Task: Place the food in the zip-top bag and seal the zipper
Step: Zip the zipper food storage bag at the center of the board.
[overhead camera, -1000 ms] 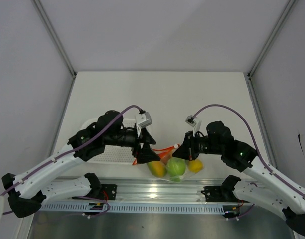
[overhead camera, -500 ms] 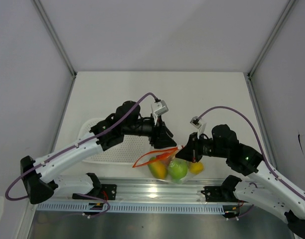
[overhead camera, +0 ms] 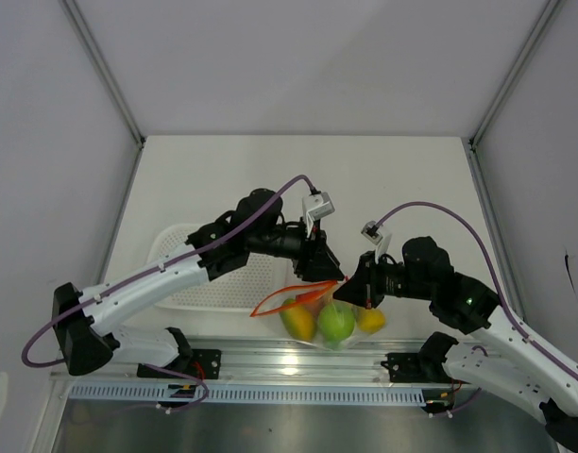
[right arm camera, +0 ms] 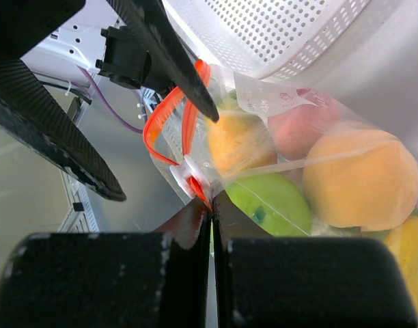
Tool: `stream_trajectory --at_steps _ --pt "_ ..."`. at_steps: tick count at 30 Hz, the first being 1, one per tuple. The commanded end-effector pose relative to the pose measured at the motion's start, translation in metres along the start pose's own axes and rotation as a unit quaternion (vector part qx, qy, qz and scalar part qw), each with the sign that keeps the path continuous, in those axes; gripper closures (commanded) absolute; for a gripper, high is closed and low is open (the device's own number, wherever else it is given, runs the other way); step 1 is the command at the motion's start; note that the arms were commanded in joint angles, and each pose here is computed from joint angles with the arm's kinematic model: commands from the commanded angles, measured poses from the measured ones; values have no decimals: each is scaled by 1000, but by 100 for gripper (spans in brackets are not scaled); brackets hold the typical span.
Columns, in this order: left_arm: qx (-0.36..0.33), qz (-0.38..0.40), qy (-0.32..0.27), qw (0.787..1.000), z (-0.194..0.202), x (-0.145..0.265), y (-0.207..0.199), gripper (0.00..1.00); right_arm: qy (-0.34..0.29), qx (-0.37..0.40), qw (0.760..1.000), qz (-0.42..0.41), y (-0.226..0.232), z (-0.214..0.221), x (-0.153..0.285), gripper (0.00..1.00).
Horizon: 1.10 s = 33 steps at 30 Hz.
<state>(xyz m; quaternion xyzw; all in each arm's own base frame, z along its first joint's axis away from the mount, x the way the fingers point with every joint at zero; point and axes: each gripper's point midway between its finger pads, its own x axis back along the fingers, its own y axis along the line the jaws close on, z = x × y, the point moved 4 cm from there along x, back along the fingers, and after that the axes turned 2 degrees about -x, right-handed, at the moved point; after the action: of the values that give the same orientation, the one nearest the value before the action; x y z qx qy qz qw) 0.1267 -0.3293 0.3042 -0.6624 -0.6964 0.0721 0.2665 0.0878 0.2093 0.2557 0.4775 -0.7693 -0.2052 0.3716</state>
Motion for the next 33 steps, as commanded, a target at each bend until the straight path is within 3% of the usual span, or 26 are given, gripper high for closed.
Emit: stream_trajectory --at_steps 1,12,20,33 --pt "-8 21 -8 1000 -14 -3 -11 53 -29 14 999 -22 16 -15 7 100" --pt "-3 31 16 999 -2 -12 -12 66 -37 16 999 -21 16 -16 10 100" --pt "-3 28 22 999 4 -10 -11 99 -41 11 999 -20 16 -17 8 100" --pt "-3 20 26 999 13 -5 -10 99 -92 -15 995 -20 16 -24 14 100"
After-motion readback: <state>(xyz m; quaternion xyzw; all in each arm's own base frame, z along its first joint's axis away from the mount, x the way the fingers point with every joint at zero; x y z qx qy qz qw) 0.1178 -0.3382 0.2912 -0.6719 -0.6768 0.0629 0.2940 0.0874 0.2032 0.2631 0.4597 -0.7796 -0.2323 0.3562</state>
